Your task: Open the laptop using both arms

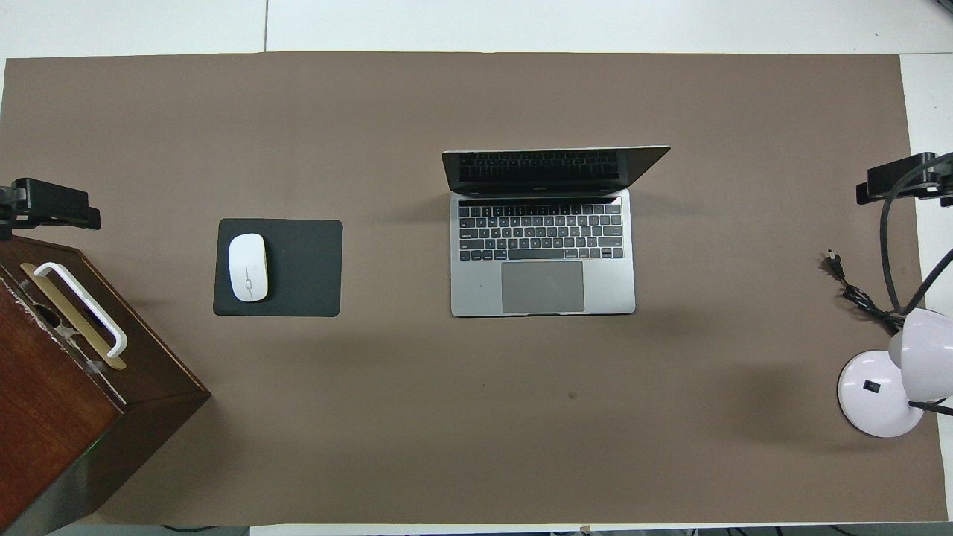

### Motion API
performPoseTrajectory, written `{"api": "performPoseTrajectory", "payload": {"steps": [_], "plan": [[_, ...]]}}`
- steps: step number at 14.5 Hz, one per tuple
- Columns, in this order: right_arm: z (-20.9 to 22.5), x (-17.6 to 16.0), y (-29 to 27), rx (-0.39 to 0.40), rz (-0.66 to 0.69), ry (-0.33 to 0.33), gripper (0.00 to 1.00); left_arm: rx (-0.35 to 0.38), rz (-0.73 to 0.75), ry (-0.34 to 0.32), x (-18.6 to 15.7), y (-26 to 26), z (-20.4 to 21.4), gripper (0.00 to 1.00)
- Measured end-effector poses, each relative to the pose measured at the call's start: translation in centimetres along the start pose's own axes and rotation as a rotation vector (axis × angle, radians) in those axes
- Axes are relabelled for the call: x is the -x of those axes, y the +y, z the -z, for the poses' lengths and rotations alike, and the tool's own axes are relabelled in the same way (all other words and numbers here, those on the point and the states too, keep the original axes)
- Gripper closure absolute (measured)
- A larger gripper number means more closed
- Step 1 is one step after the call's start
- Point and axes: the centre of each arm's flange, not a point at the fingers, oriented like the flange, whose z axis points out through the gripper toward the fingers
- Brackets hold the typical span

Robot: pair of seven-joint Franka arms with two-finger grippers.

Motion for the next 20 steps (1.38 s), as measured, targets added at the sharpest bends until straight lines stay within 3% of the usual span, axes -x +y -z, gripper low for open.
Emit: {"api": "performPoseTrajectory", "payload": {"steps": [20], "plan": [[-0.4,1.3,0.5,0.022,-0.004,-0.073,0.00,-0.002,0.000,-0.001,0.0,0.0,-0.1,0.00]]}}
